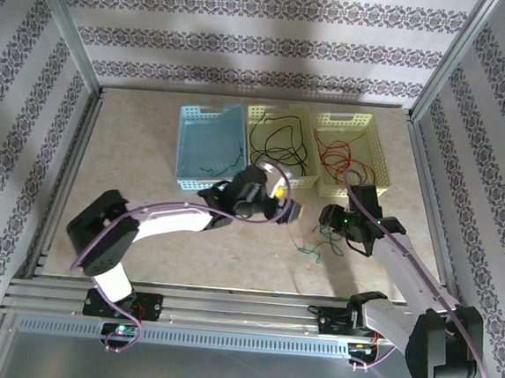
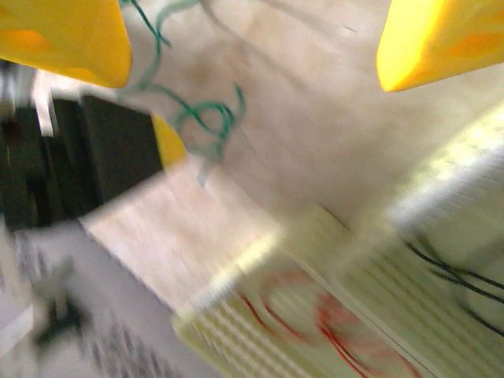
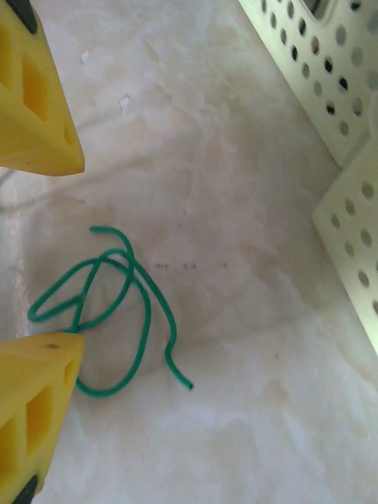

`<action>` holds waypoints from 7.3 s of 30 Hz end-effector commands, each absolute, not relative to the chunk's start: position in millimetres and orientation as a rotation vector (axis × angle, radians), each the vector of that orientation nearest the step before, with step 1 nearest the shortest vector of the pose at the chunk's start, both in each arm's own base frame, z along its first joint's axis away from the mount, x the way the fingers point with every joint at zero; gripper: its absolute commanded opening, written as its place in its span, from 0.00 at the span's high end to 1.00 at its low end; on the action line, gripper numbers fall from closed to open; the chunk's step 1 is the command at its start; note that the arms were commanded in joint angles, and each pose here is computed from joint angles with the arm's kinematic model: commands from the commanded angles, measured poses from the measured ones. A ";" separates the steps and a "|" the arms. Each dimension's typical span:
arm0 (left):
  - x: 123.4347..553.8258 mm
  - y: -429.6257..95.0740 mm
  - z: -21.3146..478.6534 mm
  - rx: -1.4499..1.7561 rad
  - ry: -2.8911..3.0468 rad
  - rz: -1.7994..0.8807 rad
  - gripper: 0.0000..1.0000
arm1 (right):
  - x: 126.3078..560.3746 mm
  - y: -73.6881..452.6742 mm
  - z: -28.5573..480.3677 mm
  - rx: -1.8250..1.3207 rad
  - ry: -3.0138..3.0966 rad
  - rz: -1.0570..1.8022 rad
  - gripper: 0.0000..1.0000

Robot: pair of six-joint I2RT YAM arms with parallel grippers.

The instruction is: Untangle the cables

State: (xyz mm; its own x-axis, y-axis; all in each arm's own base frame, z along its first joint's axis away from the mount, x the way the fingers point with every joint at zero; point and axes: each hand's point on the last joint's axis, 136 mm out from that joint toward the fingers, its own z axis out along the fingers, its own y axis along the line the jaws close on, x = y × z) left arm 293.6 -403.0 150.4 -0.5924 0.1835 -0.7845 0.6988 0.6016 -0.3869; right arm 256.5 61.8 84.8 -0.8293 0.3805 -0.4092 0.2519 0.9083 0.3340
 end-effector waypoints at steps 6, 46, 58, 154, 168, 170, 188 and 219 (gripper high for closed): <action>209.7 -454.8 60.1 1.331 2.214 -0.934 0.18 | 250.1 31.5 72.8 0.715 2.586 0.369 0.45; 234.4 -449.1 153.4 0.992 2.029 -1.413 1.00 | 263.7 86.9 95.4 0.512 2.516 0.763 0.48; 253.0 -415.1 192.4 0.772 1.924 -1.478 1.00 | 279.6 58.9 76.1 0.644 2.530 0.541 0.99; 477.9 -163.5 226.9 -0.288 2.082 -0.816 0.15 | 264.4 76.7 120.6 0.303 2.400 0.441 0.51; 359.6 -147.5 170.6 -0.139 2.357 -0.576 0.14 | 270.5 96.4 121.4 0.206 2.420 0.448 0.51; 343.2 -147.8 153.6 -0.144 2.383 -0.581 0.15 | 272.0 100.6 120.2 0.186 2.431 0.442 0.51; 288.0 -185.0 64.1 0.187 2.672 -0.314 0.32 | 273.7 109.9 113.6 0.123 2.464 0.402 0.51; 280.6 -321.5 234.3 0.423 1.887 -1.447 1.00 | 252.0 231.2 192.8 -0.386 2.254 1.010 0.51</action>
